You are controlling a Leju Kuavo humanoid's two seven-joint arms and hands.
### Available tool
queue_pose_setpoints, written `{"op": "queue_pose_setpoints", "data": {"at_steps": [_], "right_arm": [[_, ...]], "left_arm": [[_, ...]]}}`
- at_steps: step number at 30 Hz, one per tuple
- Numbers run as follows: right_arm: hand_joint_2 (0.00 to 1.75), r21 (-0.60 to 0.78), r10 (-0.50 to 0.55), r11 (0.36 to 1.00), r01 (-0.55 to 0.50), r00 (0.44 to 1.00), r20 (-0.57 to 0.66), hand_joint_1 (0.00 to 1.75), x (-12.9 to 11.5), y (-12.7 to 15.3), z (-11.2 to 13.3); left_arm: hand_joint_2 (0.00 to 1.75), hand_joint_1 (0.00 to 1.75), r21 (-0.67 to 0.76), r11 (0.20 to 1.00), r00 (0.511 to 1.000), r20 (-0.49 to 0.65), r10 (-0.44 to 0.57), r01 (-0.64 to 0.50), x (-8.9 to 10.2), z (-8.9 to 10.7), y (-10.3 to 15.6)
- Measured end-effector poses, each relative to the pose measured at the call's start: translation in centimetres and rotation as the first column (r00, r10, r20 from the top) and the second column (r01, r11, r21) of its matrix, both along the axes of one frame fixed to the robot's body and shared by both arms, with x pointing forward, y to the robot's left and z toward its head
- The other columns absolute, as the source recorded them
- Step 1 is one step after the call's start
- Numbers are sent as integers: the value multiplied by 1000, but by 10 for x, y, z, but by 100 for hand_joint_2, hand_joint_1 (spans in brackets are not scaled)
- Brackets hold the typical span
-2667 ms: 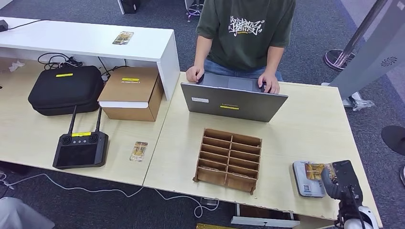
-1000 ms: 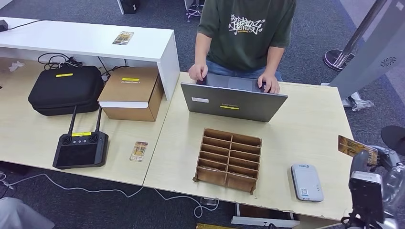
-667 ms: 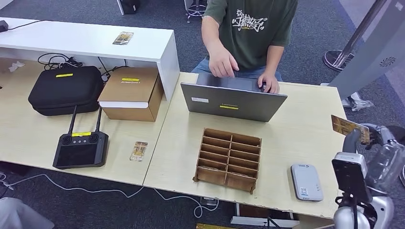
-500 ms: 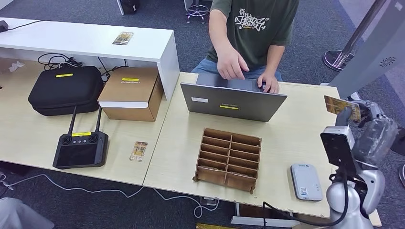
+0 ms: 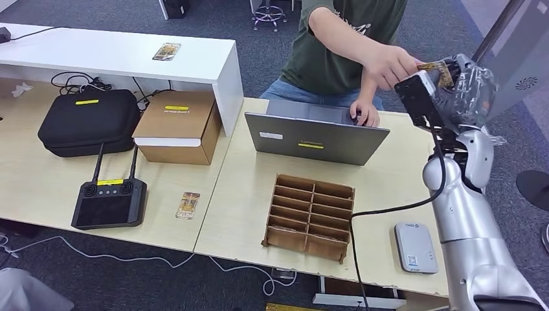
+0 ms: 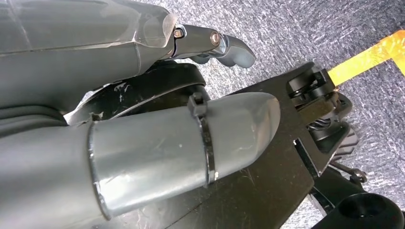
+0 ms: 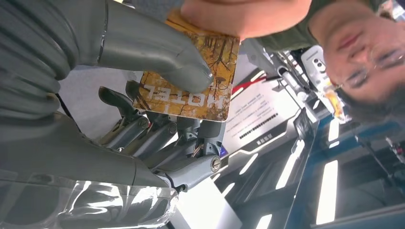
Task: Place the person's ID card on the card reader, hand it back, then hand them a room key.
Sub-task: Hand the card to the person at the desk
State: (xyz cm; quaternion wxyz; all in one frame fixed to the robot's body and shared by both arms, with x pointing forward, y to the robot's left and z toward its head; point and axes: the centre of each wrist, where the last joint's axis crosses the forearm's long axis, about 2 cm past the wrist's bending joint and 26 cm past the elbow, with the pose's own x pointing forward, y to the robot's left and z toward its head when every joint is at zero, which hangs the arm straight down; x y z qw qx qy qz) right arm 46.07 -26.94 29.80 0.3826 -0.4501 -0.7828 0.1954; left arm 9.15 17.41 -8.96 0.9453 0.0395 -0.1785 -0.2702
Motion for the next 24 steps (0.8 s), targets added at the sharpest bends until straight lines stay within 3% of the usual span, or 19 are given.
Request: {"op": "queue_pose_setpoints", "data": {"at_steps": [8, 12, 24], "right_arm": [[175, -10, 33, 999, -34, 998, -57, 172, 9, 18, -2], [175, -12, 44, 999, -46, 996, -80, 1, 10, 21, -6], [175, -5, 73, 997, -74, 991, -109, 0, 10, 23, -12]], "left_arm": [[0, 0, -4, 1000, 1000, -19, -12, 12, 10, 2, 2], [0, 0, -6, 1000, 999, -33, -12, 11, 14, 2, 3], [0, 0, -9, 1000, 999, -47, -5, 5, 17, 2, 9]]}}
